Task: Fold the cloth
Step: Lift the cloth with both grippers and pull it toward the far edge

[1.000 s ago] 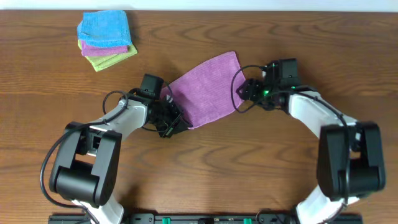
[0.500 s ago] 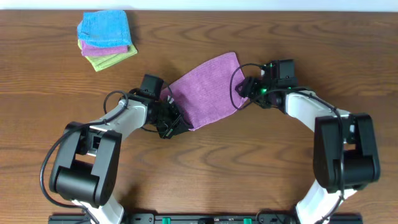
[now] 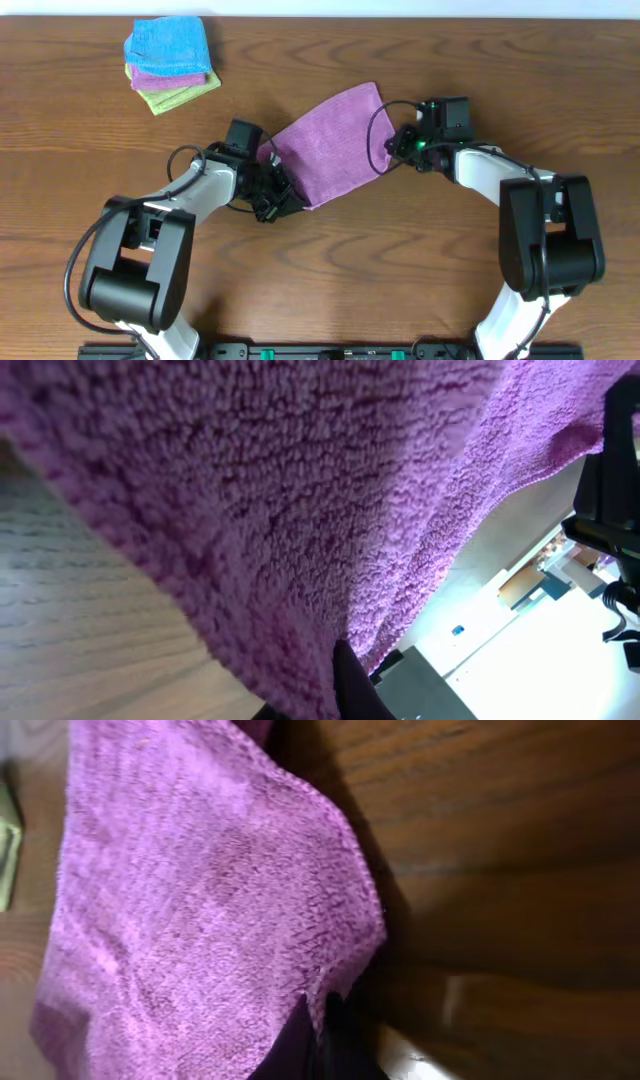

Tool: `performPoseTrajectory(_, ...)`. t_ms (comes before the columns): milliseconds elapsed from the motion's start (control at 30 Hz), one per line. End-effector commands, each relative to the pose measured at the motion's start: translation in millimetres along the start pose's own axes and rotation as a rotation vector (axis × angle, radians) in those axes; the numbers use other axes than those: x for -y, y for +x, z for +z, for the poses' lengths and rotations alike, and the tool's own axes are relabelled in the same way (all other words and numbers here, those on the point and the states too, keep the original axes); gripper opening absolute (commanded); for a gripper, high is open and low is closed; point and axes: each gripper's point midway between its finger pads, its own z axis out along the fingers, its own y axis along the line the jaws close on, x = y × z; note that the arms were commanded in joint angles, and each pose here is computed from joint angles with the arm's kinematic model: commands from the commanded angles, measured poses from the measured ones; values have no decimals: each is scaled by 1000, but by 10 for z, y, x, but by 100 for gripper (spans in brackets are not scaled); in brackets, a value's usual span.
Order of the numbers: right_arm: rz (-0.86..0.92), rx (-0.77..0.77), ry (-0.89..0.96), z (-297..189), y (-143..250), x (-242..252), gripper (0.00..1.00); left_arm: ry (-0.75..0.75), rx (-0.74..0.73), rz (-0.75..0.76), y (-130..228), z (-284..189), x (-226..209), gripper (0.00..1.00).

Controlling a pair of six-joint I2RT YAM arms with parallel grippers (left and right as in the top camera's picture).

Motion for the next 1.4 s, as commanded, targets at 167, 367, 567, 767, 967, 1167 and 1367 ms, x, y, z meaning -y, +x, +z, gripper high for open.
performPoseTrajectory(167, -167, 132, -132, -499, -367, -679, 1, 113, 127, 59, -426, -480, 386, 6)
performPoseTrajectory(367, -223, 225, -177, -892, -506, -981, 1, 187, 223, 151, -648, -837, 881, 6)
performPoseTrajectory(567, -249, 269, -205, -1099, -553, -1132, 1, 217, 295, 215, -744, -1054, 1197, 6)
performPoseTrajectory(767, -267, 343, -197, -1195, -716, -1203, 1, 194, 397, 228, -905, -1213, 1296, 6)
performPoseTrajectory(967, -315, 458, -141, -1301, -1040, -1262, 1, 156, 569, 229, -1168, -1466, 1407, 6)
performPoseTrajectory(1167, -361, 492, -122, -1142, -1428, -1384, 1, 210, 700, 290, -1376, -1686, 1693, 6)
performPoseTrajectory(1367, -384, 531, -82, -1066, -1768, -1407, 1, 248, 746, 314, -1599, -1688, 1836, 6)
